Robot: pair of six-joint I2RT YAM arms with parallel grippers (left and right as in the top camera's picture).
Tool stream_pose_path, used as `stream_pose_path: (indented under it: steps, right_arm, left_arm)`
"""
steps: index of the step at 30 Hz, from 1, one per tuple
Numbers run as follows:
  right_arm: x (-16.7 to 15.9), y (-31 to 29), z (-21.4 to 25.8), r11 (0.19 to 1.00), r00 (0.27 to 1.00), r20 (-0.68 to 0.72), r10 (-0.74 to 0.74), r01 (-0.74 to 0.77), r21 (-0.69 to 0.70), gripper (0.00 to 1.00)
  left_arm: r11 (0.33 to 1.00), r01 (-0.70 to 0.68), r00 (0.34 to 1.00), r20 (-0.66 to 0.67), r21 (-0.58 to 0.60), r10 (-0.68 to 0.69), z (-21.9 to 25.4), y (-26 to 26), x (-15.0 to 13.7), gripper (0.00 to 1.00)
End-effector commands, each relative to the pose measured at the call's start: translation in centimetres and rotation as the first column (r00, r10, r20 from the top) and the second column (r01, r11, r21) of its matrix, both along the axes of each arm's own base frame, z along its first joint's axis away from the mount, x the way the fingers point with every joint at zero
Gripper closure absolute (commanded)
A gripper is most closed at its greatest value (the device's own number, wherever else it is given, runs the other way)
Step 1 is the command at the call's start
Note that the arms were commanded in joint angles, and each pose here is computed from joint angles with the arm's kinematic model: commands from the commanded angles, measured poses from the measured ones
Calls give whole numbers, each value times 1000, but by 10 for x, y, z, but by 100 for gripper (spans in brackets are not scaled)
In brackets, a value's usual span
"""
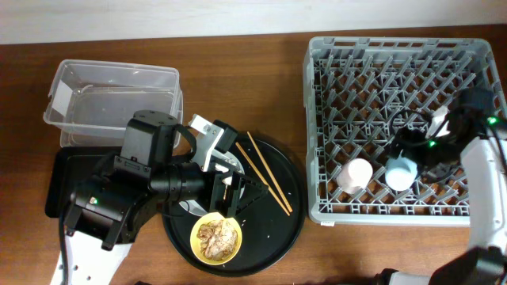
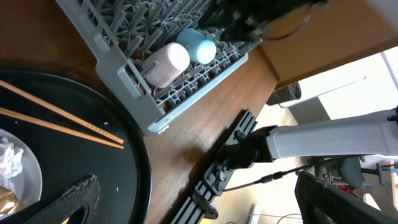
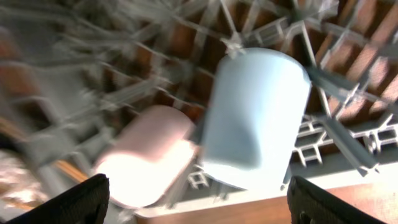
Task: Sort waste into correct bins and load items into the dishwasher rack
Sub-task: 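Set the light-blue cup in the grey rack with the right gripper, then grasp the yellow bowl rim with the left gripper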
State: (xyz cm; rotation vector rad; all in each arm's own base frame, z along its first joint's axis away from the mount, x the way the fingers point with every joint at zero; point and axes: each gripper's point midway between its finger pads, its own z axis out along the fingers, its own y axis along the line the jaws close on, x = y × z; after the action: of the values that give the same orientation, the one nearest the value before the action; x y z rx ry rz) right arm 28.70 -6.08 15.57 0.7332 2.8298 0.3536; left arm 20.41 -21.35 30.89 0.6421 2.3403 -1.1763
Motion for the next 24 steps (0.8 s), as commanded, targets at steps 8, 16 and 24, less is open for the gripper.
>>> stream_pose_path:
  steps: [8, 16, 24]
  right_arm:
    - [-96, 103, 164, 944, 839, 440, 321, -323, -73, 25]
    - [-98, 104, 161, 944, 850, 419, 319, -324, -62, 17]
    - [-97, 103, 160, 941, 848, 415, 328, -330, -70, 16]
  left_arm:
    - [816, -191, 973, -6, 546, 231, -88, 31, -25, 36]
    - [460, -135, 892, -94, 878, 442, -284, 30, -50, 87]
    - [607, -220, 905, -73, 764, 419, -210, 12, -43, 56]
